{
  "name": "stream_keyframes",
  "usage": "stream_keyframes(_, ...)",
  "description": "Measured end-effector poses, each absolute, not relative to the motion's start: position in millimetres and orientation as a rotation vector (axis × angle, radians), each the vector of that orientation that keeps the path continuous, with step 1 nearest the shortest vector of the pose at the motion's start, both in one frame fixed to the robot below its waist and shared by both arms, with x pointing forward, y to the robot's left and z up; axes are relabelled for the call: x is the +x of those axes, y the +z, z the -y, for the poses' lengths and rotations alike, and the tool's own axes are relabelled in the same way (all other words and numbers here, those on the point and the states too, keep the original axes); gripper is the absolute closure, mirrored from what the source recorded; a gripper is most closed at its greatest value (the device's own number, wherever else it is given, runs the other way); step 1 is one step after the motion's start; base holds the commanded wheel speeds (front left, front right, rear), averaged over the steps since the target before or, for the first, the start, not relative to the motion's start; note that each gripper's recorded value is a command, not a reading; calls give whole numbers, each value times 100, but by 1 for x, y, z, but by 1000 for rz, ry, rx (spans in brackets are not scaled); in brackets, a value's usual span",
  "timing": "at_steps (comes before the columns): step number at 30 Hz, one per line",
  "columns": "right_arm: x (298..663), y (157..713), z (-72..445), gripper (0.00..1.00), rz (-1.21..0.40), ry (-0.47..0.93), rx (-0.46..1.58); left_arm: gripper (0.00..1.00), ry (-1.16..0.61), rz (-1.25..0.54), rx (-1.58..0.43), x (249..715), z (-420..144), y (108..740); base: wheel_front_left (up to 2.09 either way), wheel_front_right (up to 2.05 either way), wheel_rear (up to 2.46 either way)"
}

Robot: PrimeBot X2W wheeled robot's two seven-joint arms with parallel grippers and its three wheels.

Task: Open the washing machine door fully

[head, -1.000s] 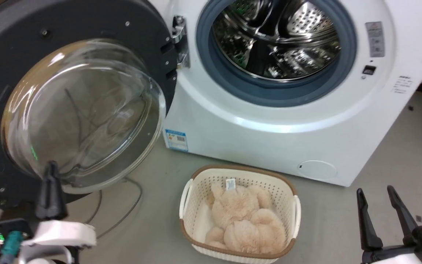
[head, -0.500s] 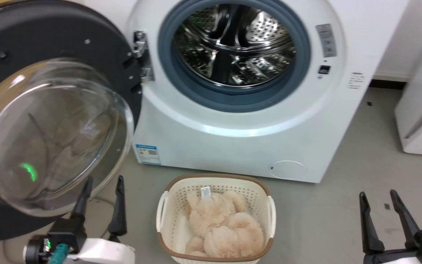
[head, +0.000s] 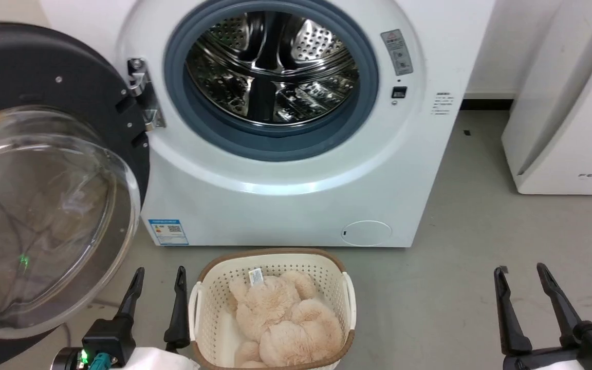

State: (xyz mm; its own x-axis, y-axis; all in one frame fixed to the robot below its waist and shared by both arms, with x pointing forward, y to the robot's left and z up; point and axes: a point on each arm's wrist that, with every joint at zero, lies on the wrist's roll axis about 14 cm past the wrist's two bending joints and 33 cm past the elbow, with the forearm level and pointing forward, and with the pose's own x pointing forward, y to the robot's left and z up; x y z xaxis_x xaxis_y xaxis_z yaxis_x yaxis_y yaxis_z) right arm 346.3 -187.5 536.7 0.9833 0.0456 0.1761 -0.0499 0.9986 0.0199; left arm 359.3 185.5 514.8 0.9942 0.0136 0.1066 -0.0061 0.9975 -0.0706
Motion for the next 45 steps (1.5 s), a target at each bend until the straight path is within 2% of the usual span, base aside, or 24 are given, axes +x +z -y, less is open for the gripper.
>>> stream_keyframes(3,344,537,191,0,178,36,23,0,-2,106,-71,361,-182,515,0,0,0)
stream_keyframes(4,343,537,192,100,179,34,23,100,-5,107,-71,362,-181,515,0,0,0)
stream_keyframes(45,349,531,185,100,117,55,14,100,-11,65,-44,364,-179,515,0,0,0)
